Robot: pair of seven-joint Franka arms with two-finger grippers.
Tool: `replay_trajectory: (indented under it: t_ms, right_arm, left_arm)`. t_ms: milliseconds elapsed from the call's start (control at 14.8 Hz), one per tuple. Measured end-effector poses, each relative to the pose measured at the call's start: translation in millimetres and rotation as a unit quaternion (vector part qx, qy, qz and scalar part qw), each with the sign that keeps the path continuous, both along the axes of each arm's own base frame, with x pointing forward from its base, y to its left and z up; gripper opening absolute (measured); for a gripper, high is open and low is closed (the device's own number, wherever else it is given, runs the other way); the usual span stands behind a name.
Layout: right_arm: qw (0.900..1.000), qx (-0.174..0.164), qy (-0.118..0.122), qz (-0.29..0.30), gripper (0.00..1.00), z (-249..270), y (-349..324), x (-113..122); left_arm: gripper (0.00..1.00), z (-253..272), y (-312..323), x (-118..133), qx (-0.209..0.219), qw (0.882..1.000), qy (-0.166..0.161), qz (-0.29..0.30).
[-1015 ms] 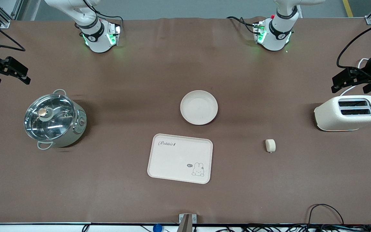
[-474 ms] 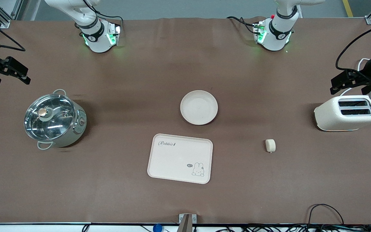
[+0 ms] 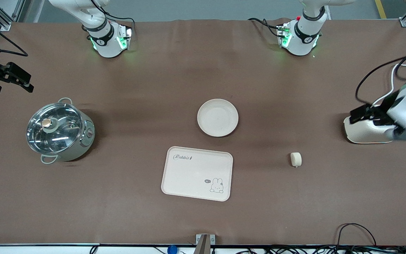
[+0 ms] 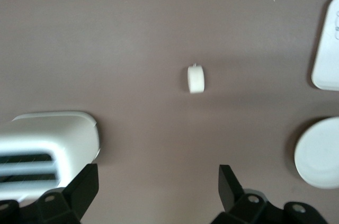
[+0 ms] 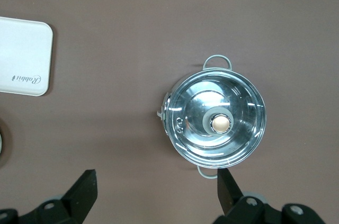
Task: Place bun in plate and plate on tray
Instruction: 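Reach the left gripper down to the cream bun and grasp it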
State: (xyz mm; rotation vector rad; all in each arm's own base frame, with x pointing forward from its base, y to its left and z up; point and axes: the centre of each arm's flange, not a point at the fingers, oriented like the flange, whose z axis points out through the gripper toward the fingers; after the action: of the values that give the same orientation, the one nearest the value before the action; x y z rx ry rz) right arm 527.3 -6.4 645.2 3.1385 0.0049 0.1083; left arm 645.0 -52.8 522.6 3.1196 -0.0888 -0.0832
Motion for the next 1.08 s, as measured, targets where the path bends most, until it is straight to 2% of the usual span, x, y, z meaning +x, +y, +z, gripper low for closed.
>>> replay_trajectory:
  t_ms: [203,474,744,1083]
  right_arm:
    - [1.000,-0.001,0.013,0.002,1.00,-14.4,2.6,8.4]
    - [0.999,-0.002,0.034,0.009,1.00,-37.0,10.5,20.4]
    - [0.999,-0.002,0.039,0.006,1.00,-41.3,7.9,22.0]
    - [0.999,-0.002,0.043,0.004,1.00,-42.4,5.5,21.4]
  left_arm:
    - [1.00,-107.5,-41.5,38.6,-0.002,1.000,0.005,-0.004]
    - [1.00,-229.7,-82.9,59.4,-0.004,1.000,0.001,-0.011]
    - [1.00,-288.4,-89.8,59.6,-0.005,1.000,0.003,-0.014]
    - [1.00,-340.1,-88.5,32.8,-0.001,0.999,0.030,-0.016]
